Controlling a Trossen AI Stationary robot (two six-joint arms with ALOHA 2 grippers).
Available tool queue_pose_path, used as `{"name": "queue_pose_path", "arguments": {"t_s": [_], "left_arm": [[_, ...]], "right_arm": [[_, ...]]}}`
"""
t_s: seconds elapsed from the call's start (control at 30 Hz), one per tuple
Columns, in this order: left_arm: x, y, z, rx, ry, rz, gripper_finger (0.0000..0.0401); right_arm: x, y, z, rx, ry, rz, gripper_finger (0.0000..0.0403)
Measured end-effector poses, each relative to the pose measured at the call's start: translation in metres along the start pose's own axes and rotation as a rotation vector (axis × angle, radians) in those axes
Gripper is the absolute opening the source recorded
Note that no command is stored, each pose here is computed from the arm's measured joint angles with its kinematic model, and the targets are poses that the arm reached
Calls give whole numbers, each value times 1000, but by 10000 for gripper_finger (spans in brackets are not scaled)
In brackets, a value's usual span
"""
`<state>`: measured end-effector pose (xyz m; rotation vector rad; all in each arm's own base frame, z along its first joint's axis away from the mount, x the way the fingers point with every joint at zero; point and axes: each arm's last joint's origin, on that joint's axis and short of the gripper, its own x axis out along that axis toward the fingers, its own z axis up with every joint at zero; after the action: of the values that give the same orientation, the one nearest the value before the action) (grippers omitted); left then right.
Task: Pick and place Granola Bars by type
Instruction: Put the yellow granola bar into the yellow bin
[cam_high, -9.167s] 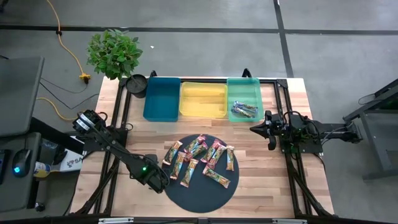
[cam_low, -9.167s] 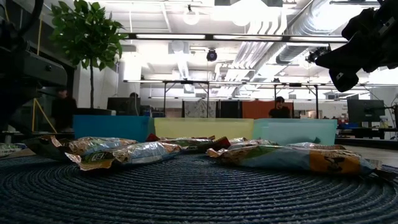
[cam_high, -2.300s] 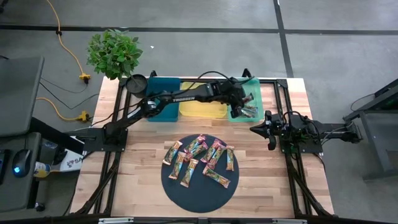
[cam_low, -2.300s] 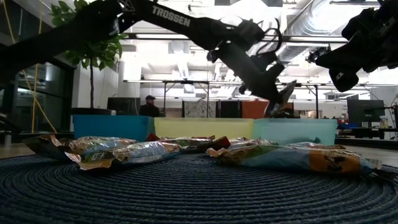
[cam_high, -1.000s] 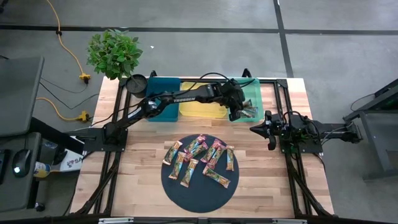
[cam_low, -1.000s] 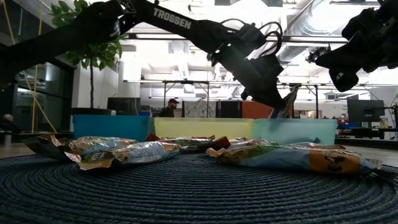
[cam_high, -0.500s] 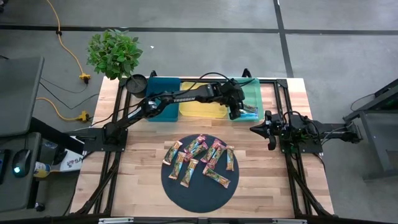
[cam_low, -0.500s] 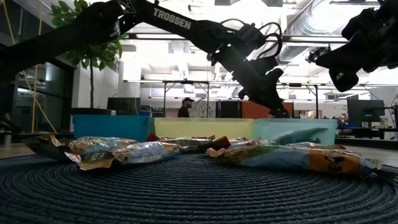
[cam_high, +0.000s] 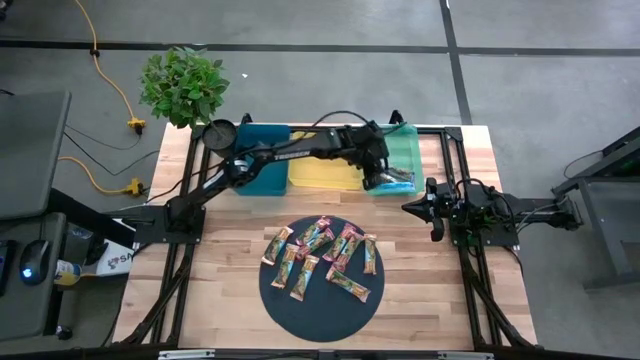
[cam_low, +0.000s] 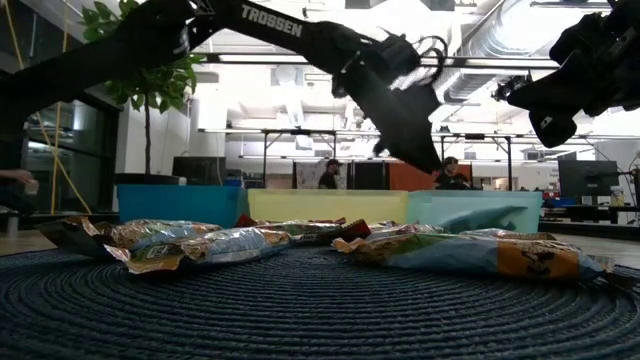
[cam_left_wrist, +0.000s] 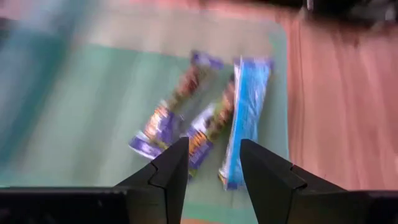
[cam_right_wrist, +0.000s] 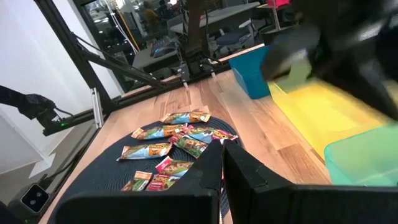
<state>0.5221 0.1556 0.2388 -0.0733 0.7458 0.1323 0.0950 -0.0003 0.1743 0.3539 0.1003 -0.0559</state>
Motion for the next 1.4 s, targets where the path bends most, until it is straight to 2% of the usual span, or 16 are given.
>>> {"name": "queue_pose_path", "arguments": {"t_s": [0.2,0.4,0.73,1.0,1.17,1.4], "left_arm": [[-39,8,15,-27,-21,6,143],[-80,4,32,-32,-68,-22,143],[-142,-4,29,-68,75,-8,143],[-196,-12,38,-52,19,-27,143],[-231,-23,36,-58,31,-27,143],[-283,-44,30,-48,40,39,143]], "right_arm": [[0,0,0,0,0,-1,0],[0,0,0,0,0,-1,0],[0,0,0,0,0,-1,0],[0,0,0,0,0,0,0],[0,0,0,0,0,-1,0],[0,0,0,0,0,-1,0]]}}
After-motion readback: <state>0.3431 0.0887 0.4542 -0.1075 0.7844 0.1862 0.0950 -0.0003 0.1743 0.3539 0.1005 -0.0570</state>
